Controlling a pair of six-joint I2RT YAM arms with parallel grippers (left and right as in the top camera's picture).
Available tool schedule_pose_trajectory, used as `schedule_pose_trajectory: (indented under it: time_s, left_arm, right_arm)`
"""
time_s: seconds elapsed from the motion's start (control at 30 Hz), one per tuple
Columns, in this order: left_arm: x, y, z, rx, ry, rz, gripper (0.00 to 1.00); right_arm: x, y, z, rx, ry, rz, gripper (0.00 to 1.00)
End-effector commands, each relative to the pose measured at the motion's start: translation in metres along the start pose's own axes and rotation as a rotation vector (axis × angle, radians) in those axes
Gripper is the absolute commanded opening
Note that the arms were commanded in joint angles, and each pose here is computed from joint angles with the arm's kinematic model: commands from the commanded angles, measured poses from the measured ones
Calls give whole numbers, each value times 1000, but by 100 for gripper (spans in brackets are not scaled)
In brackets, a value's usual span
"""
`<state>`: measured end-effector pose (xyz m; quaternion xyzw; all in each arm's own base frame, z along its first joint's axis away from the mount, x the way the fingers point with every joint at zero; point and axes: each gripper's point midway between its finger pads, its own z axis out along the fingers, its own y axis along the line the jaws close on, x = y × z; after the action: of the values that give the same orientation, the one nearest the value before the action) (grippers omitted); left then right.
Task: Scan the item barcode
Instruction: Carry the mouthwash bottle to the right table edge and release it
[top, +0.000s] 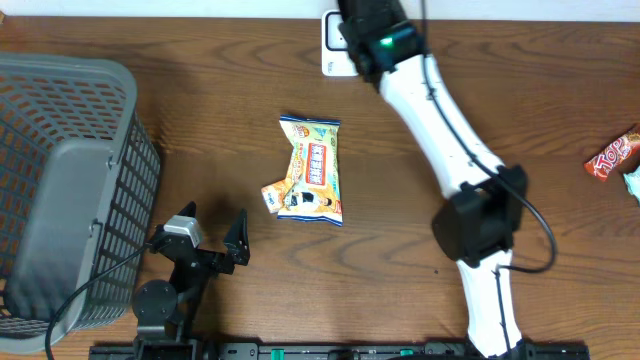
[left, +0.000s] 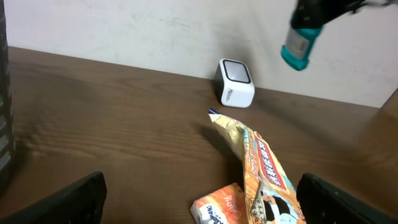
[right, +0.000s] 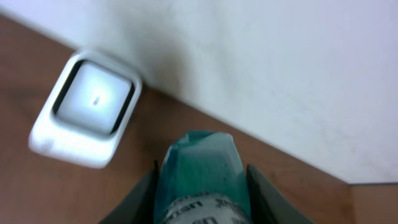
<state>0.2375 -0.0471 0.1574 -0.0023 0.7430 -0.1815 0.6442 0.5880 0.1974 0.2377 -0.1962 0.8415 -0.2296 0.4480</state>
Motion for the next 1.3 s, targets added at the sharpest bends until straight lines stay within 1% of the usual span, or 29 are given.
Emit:
schedule_pose_trajectory:
  time_s: [0.0, 0.17, 0.3, 0.37, 0.5, 0.6, 0.73, 0.97, 1.03, 1.13, 1.27]
  left_arm:
    - [15, 2, 1, -2, 43, -12, 98]
    - [15, 2, 1, -2, 43, -12, 98]
    - [15, 2, 1, -2, 43, -12, 98]
    - [15, 2, 1, -2, 43, -12, 98]
    - [15, 2, 1, -2, 43, -12, 98]
    - [15, 2, 1, -2, 43, -12, 98]
    - [15, 2, 1, -2, 43, -12, 98]
    - [15, 2, 1, -2, 43, -12, 98]
    - [15, 2, 1, -2, 43, -12, 98]
    - [15, 2, 1, -2, 43, -12, 98]
    - [15, 2, 1, -2, 43, -12, 98]
  right_arm:
    - [1, -2, 11, 222, 19, -92, 1]
    - [-20, 19, 23, 380, -62, -169, 3]
    - [-28, 32, 30, 472, -106, -236, 8]
    - [-28, 47, 36, 485, -119, -294, 9]
    - [-20, 68, 46, 493, -126, -348, 11]
    - [-17, 81, 49, 484, -135, -351, 10]
    - [-24, 93, 42, 468, -173, -343, 10]
    - [-27, 104, 32, 464, -182, -338, 11]
    - [-25, 103, 30, 476, -167, -335, 11]
    - [-22, 87, 27, 506, -122, -324, 9]
    - [-11, 20, 28, 563, -6, -251, 7]
